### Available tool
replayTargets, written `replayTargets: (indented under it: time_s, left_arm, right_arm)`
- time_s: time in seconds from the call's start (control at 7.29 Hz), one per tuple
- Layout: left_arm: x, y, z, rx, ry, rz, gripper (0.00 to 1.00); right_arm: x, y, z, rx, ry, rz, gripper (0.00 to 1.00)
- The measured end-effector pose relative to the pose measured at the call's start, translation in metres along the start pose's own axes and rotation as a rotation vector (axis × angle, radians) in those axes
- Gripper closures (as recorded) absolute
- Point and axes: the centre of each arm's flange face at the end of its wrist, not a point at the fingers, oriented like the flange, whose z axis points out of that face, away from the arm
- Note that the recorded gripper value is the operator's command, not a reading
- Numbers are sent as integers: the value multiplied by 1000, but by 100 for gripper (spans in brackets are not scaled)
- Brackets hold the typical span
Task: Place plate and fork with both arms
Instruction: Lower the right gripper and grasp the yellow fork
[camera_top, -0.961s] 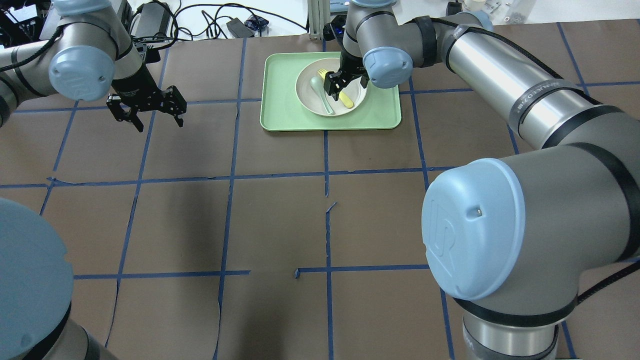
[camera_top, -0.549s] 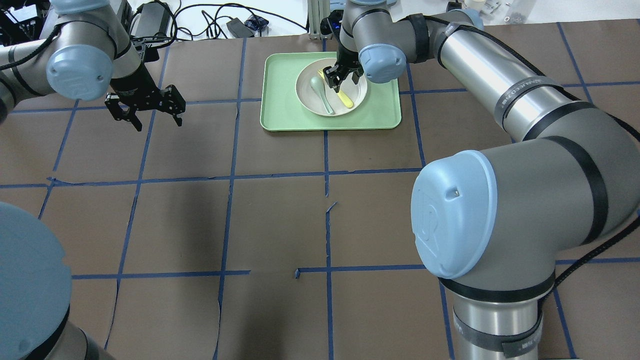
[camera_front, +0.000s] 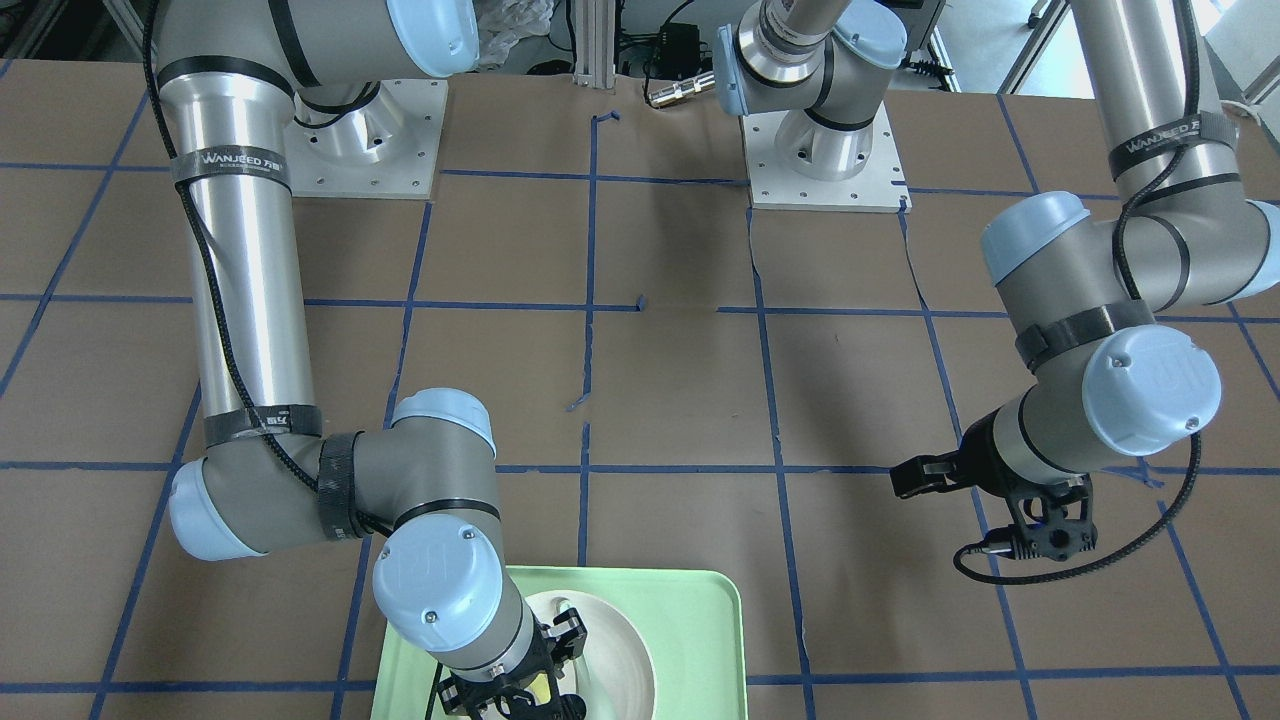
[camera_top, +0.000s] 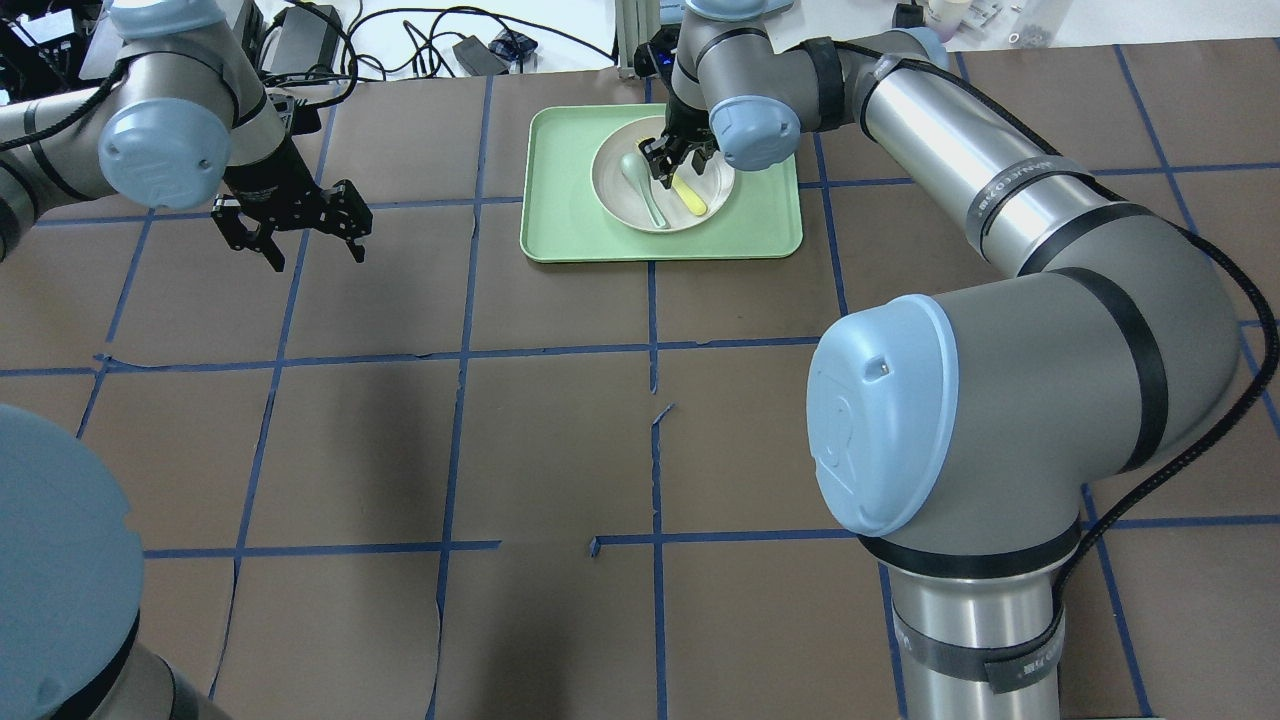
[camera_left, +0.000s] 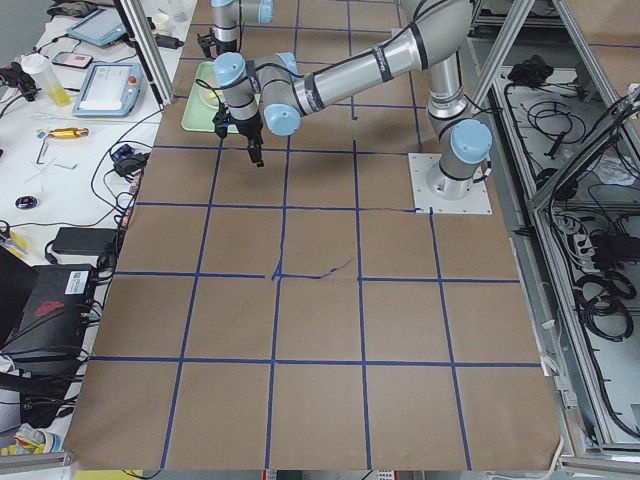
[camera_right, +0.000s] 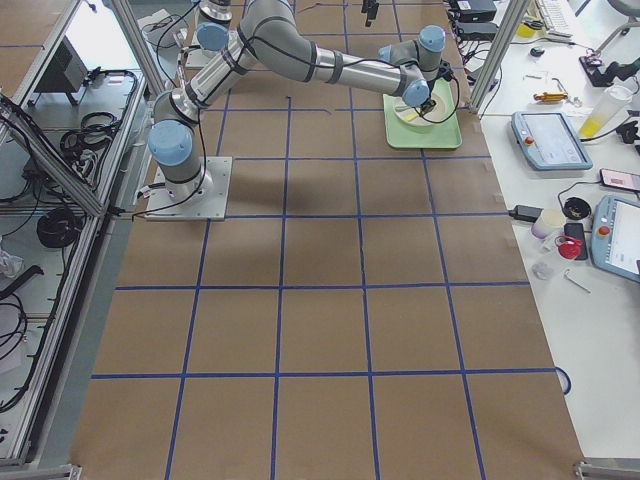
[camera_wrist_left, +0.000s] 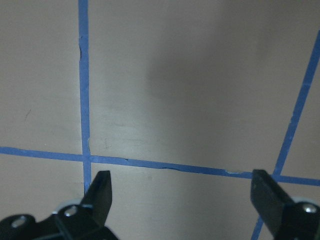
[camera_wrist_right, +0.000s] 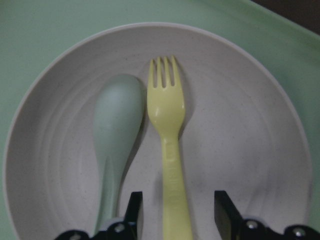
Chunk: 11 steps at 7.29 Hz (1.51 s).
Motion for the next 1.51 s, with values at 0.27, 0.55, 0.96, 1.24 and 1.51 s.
replayTargets:
  time_s: [0.27, 0.55, 0.96, 1.24, 1.51]
  left_arm:
    - [0, 1, 2, -4, 0, 0, 0]
    - [0, 1, 3, -7, 0, 0, 0]
    - [-1, 2, 5, -13, -1, 0, 0]
    - [-1, 3, 8, -17, -4, 0, 0]
    - [-3, 4, 8, -20, -23, 0, 0]
  right_arm:
    - [0, 0, 8, 0, -1, 0, 75]
    - [1, 1, 12, -4, 0, -1, 100]
    - [-3, 1, 2, -7, 4, 22, 100]
    - [-7, 1, -26, -4, 16, 33, 100]
    - [-6, 10, -61, -44, 78, 60, 100]
